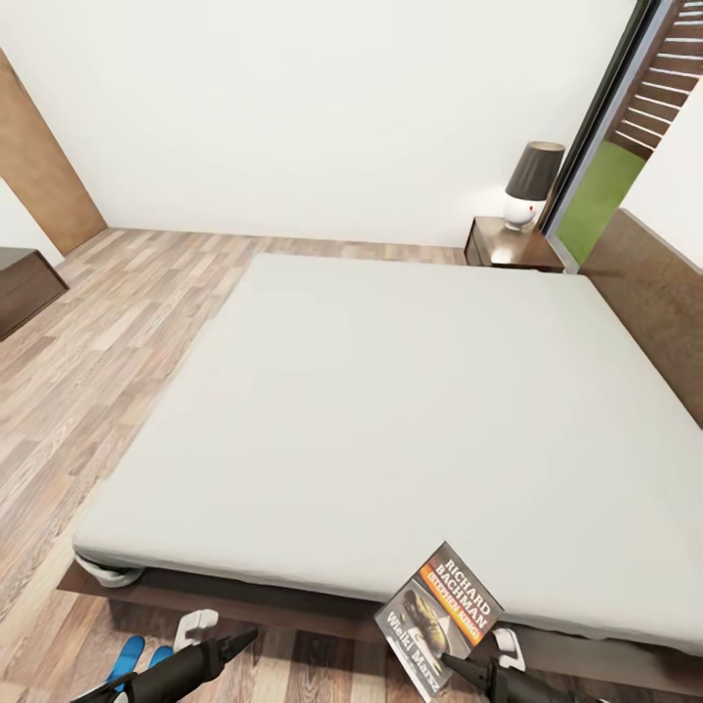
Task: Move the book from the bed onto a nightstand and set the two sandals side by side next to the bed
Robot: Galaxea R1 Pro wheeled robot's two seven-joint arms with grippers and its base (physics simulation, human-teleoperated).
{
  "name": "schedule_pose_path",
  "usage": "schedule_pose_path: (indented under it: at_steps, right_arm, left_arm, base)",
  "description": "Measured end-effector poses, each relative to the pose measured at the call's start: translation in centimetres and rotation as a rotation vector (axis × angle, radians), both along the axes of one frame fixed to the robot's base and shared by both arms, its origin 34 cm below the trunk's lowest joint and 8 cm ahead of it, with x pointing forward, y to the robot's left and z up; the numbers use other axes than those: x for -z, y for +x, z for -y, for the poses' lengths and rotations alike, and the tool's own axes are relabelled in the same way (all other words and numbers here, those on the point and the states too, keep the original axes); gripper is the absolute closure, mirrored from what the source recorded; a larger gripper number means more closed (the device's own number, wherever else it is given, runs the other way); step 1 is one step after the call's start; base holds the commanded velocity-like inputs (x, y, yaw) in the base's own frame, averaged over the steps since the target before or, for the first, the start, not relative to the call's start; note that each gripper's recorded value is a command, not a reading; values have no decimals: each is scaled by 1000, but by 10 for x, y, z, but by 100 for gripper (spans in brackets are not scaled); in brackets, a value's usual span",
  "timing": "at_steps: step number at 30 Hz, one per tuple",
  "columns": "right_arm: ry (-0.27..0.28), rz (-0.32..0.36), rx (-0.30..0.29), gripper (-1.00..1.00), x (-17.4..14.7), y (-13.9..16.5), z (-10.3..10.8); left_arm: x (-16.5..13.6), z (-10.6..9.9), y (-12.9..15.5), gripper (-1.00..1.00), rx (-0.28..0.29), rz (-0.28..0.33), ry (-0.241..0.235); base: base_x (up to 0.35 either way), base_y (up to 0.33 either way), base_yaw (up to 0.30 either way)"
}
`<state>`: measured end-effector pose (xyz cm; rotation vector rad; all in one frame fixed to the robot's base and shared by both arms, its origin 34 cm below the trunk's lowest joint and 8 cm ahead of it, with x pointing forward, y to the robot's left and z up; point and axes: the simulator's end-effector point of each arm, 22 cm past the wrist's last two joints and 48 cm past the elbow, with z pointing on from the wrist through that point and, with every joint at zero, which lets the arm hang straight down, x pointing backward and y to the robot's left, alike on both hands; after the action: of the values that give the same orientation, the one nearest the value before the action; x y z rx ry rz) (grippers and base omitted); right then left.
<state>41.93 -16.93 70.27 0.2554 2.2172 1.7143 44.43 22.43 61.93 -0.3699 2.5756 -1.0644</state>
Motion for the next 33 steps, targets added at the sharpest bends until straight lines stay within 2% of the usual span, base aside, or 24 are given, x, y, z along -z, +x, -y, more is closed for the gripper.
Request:
schedule_pose_path:
  at_steps: [4, 6, 13, 33]
  right_arm:
    - [-5, 5, 3, 100, -3, 1, 9]
    - [43, 26, -8, 100, -15, 0, 10]
    - [8, 34, -7, 100, -16, 1, 31]
    - [-1, 77, -8, 100, -26, 9, 34]
  left_arm:
    - [-2, 5, 2, -100, -1, 7, -7]
    - [-3, 7, 3, -100, -1, 10, -10]
    - [-7, 8, 7, -100, -1, 21, -12]
    - [-18, 8, 17, -100, 0, 54, -12]
  base:
    - [0, 0, 0]
    - [0, 0, 0]
    - [0, 0, 0]
    - [0, 0, 0]
